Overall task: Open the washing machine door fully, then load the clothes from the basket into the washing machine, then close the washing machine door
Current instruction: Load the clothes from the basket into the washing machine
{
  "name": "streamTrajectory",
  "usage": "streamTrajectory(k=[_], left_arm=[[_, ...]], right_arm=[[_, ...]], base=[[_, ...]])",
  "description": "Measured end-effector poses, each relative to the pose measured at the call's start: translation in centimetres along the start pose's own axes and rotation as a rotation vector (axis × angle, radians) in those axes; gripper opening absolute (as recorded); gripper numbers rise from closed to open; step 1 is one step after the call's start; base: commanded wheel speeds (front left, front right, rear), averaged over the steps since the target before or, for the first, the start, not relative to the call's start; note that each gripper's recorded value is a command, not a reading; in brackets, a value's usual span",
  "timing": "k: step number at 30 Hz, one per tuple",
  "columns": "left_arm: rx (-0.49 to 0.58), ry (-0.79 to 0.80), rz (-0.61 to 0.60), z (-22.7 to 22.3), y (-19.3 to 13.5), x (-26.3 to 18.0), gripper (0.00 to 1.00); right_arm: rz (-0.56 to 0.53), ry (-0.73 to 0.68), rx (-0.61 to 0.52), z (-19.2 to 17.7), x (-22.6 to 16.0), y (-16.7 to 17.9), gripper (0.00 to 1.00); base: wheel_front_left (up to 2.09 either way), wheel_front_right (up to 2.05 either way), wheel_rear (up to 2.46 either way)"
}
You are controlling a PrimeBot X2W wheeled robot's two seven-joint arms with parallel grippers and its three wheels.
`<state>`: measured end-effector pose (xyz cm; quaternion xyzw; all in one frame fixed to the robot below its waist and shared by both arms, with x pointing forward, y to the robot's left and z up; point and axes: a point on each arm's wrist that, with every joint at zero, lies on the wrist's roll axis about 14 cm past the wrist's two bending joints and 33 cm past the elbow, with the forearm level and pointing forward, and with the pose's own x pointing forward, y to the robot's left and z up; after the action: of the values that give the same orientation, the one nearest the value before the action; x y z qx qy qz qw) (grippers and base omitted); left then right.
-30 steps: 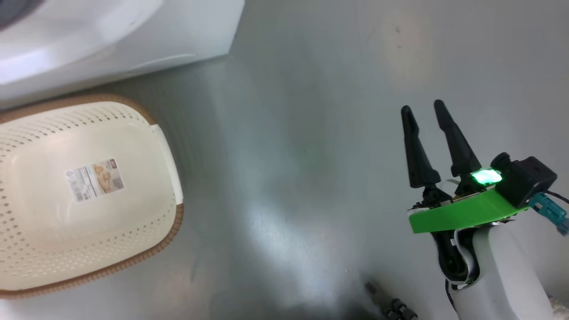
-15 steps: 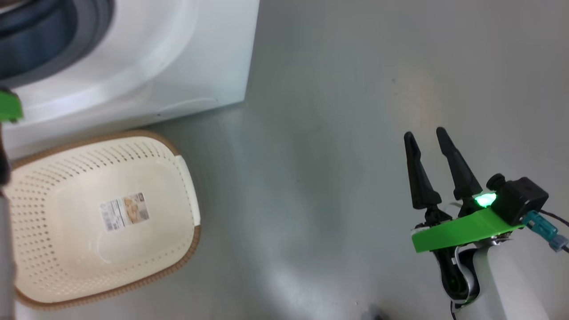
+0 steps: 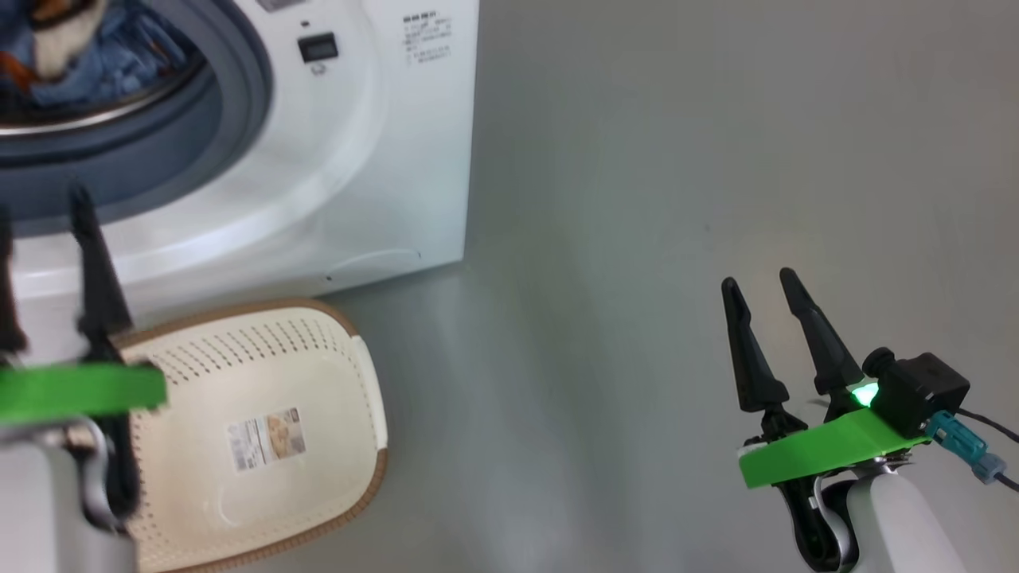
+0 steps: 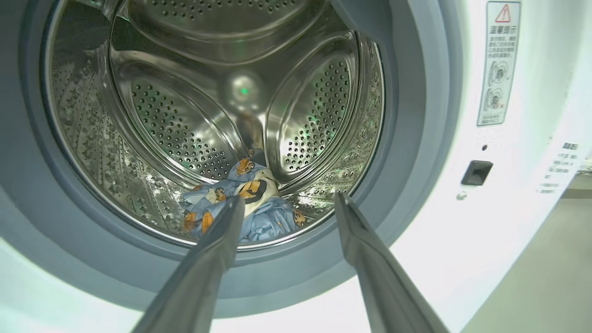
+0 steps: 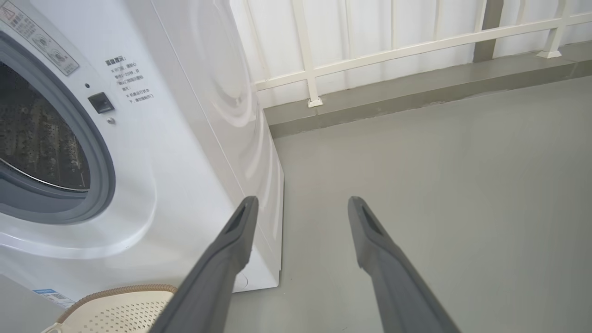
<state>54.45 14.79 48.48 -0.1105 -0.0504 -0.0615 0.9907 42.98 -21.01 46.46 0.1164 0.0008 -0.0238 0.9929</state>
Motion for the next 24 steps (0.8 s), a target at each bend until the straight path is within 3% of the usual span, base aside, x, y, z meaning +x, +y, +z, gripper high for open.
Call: streamTrajectory(k=[8, 24], left_arm=[[0.029, 0.042, 0.029, 0.2, -0.5, -6.3, 1.00], [0.109, 0.084, 0.159, 2.0, 2.3, -17.0, 1.00]], right_arm=[[0.025, -0.052, -0.009, 2.3, -1.6, 1.0, 1.00], [0.092, -0.141, -0.022, 5.6, -4.5, 3.4, 1.00]], base=[[0.00, 0.00, 0.00], [0.00, 0.00, 0.00]])
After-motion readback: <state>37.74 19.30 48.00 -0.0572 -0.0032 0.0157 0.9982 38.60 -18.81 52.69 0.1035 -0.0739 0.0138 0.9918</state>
